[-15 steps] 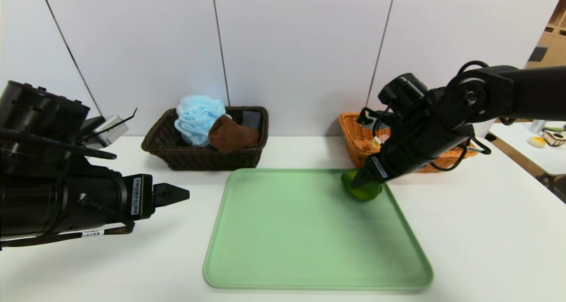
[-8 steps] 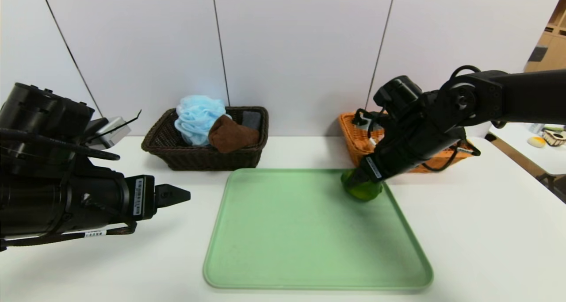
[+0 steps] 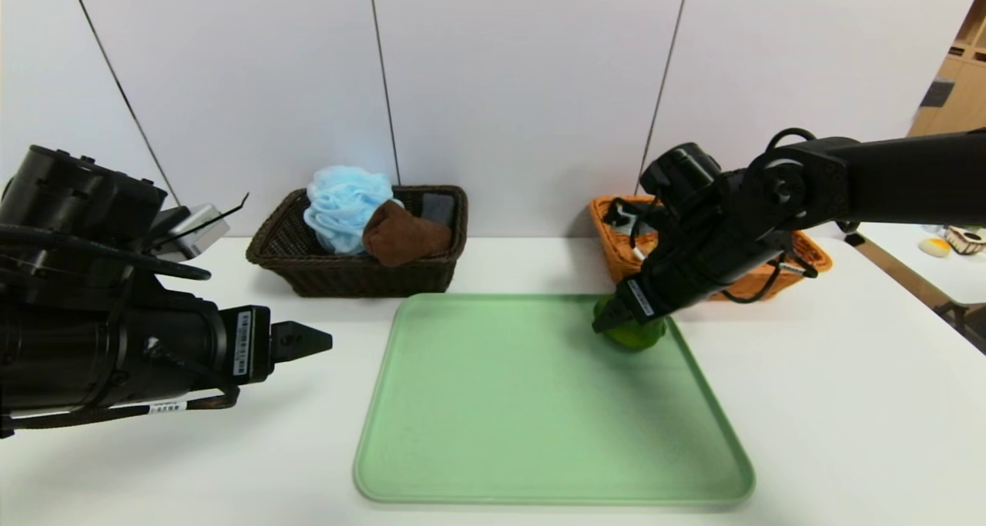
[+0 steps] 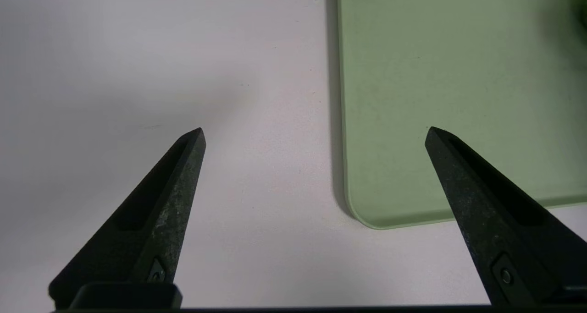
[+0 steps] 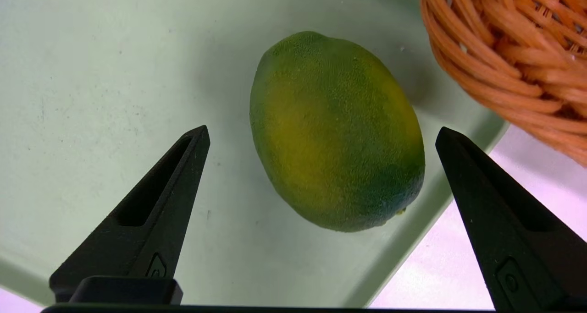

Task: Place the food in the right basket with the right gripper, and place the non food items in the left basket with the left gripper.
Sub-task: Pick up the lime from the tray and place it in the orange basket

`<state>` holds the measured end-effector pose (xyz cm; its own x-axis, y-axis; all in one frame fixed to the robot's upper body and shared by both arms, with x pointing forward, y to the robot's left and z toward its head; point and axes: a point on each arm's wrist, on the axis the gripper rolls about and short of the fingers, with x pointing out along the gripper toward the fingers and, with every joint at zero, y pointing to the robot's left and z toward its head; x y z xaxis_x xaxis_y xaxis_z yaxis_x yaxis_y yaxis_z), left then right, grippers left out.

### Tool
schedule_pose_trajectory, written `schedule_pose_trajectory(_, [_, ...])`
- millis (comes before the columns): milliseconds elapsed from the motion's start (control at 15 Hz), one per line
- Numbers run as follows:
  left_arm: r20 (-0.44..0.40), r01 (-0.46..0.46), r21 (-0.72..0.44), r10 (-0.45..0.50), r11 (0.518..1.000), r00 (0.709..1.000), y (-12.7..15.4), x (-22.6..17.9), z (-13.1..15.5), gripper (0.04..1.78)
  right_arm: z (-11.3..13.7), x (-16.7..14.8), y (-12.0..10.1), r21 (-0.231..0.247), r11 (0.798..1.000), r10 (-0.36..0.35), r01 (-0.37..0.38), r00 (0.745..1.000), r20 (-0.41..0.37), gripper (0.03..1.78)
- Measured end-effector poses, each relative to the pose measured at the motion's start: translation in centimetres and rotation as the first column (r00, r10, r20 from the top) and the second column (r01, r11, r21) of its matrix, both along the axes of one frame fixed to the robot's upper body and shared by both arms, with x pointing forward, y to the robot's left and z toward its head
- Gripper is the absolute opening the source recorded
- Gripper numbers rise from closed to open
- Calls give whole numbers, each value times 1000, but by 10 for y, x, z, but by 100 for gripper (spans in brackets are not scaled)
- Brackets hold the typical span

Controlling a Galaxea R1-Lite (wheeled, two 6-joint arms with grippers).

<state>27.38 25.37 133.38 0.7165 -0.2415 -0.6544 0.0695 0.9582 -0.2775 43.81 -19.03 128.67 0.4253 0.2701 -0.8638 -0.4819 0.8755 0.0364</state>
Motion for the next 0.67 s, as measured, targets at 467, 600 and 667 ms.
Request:
schedule_pose_trajectory(467, [-5, -1, 2, 1, 1000, 1000, 0, 1, -1, 169, -8, 3, 6, 1, 1000, 5, -5, 1000, 2, 171])
schedule_pose_trajectory(600, [-5, -1, 1, 1, 1000, 1000, 0, 0, -1, 169, -10, 3, 6, -2, 1000, 4, -4, 1000, -4, 139])
schedule_pose_trajectory(667, [-5, 0, 1, 0, 1000, 1000, 0, 0, -1, 169, -11, 2, 6, -4, 1000, 5, -5, 1000, -8, 124])
